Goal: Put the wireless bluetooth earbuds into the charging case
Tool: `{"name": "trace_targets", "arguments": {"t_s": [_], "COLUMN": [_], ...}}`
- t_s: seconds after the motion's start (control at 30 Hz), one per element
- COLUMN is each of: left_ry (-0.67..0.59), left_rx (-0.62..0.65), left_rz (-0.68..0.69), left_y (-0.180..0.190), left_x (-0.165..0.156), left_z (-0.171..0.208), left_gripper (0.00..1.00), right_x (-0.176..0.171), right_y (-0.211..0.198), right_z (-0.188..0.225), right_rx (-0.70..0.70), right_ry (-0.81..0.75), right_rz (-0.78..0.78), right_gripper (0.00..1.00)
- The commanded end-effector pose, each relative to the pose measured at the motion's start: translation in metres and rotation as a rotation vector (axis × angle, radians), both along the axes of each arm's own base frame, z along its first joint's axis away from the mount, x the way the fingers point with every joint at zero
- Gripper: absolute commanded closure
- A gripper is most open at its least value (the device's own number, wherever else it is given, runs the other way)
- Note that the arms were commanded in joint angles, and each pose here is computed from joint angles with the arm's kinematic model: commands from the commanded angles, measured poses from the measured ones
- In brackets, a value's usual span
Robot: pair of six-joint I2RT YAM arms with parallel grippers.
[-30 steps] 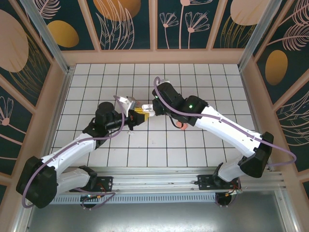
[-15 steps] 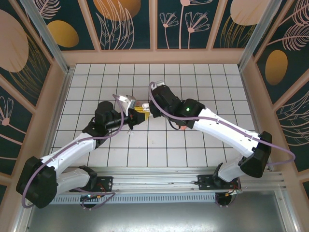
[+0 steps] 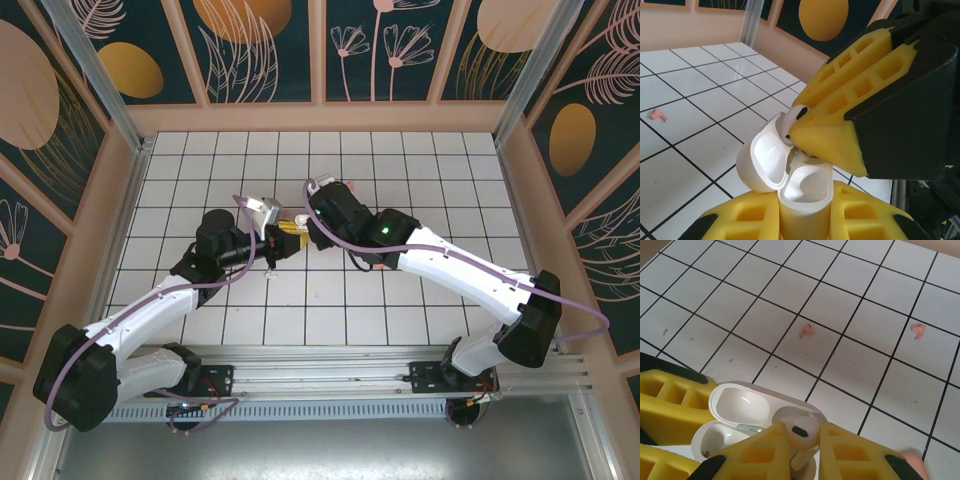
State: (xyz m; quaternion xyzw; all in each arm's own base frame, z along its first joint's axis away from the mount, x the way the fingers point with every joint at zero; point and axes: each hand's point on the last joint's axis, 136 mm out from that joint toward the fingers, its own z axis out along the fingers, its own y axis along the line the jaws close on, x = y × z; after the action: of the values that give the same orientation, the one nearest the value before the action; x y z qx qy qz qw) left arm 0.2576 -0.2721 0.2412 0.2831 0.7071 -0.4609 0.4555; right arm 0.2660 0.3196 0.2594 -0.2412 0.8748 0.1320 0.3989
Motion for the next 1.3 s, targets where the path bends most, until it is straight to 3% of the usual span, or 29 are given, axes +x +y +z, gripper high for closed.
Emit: {"name": "trace_targets", "arguments": {"t_s": [0.0,0.43,0.8,1.27], "left_ry": [-0.079,-0.096,-0.103,-0.107], "left_rx": [-0.066,-0.076,-0.076,-0.074], "left_rz": [-0.015,-0.003,0.005,0.015], "left_y": [-0.002,-0.002,-0.002,0.0], "left_x": [-0.002,0.0,0.002,0.002], "left_z": [0.035,0.041,0.043,0.042], "left_gripper": [1.0,1.0,1.0,1.0], "right_x": [-0.006,-0.025,-0.025,-0.022], "right_y": [0.001,0.009,0.008,0.007], "right_z": [-0.003,-0.008,-0.005,0.004], "right_rx": [-0.007,0.048,0.077,0.127], "right_ry": [0.002,0.084,0.142,0.199], "right_rz": [0.041,0.117,0.095,0.059], "right_gripper": [0.84,0.78,0.7,0.68]}}
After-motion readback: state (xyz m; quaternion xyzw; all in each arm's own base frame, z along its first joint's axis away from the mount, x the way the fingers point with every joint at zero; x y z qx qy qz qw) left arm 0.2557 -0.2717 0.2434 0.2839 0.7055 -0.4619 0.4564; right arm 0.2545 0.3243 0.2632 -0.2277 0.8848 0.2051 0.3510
